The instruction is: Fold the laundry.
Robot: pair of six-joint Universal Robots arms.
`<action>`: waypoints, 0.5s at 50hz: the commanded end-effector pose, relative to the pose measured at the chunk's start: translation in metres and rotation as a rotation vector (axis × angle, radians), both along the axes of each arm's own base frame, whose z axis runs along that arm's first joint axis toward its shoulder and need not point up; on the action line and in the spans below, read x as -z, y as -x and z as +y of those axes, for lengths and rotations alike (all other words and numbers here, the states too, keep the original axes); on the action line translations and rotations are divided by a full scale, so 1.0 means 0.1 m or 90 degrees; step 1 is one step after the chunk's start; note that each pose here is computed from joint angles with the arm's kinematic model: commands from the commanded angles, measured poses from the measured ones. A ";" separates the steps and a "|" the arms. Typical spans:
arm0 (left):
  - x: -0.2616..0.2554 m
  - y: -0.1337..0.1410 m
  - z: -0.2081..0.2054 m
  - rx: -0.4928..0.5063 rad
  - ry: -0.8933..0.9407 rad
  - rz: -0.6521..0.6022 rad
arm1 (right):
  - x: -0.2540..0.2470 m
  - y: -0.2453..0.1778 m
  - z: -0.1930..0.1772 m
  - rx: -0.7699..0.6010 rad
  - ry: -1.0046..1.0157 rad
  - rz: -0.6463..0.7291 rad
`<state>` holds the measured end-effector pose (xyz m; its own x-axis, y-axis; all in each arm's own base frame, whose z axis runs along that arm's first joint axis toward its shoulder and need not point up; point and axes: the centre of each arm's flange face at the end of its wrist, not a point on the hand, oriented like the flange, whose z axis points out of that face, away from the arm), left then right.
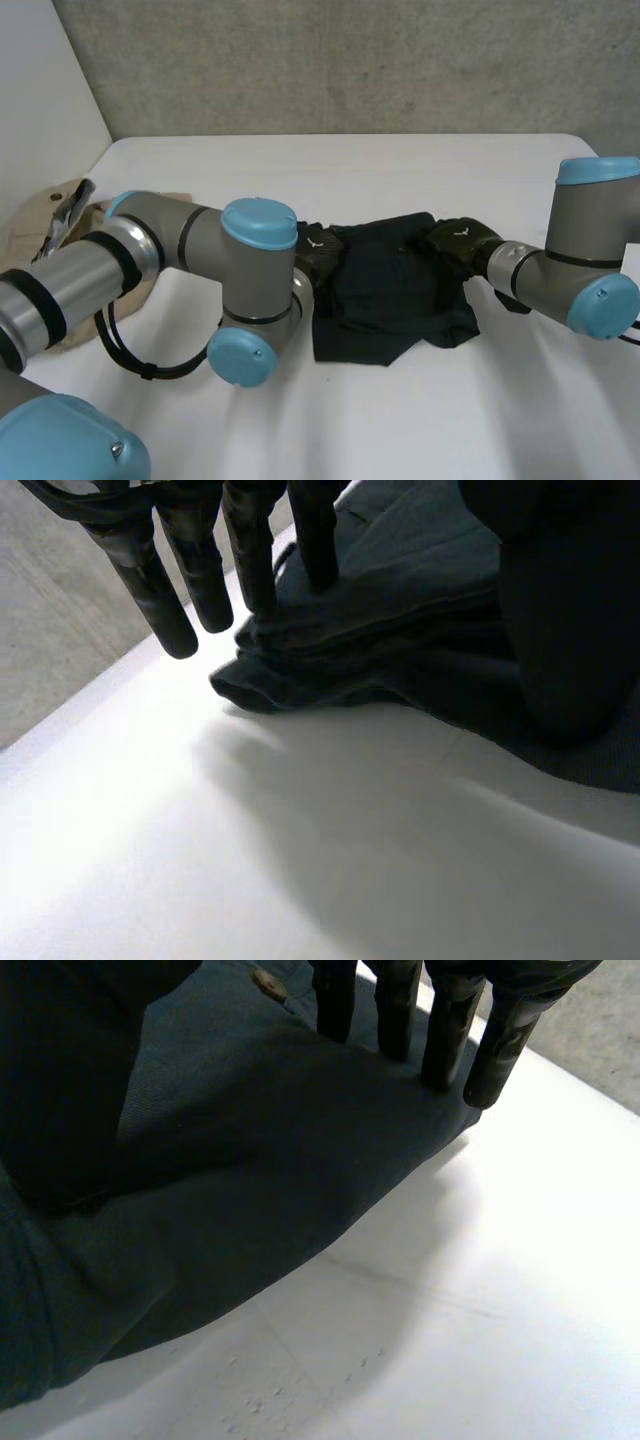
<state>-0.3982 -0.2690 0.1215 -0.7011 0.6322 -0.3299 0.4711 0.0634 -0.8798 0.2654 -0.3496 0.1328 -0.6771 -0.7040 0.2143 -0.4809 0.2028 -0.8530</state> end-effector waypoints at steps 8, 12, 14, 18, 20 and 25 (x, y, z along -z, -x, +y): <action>-1.31 -0.17 0.21 0.004 0.170 0.163 | -0.89 0.15 0.11 0.086 0.087 -0.153; -1.46 -0.33 0.30 -0.008 0.167 0.179 | -0.98 0.41 0.12 0.175 0.073 -0.181; -1.48 -0.41 0.32 -0.016 0.154 0.188 | -1.00 0.49 0.14 0.205 0.069 -0.186; -1.47 -0.61 0.45 -0.018 0.094 0.235 | -0.90 0.61 0.25 0.250 0.040 -0.167; -1.44 -0.65 0.50 -0.007 0.067 0.251 | -0.78 0.64 0.33 0.261 0.009 -0.154; -1.36 -0.84 0.60 0.004 -0.008 0.294 | -0.56 0.66 0.50 0.265 -0.055 -0.136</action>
<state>-0.3336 -0.2204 0.2673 -0.7958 0.5958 -0.1085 0.1012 -0.0459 -0.9938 0.2026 -0.3180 0.2138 -0.9284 -0.3712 0.0169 -0.1415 0.3112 -0.9398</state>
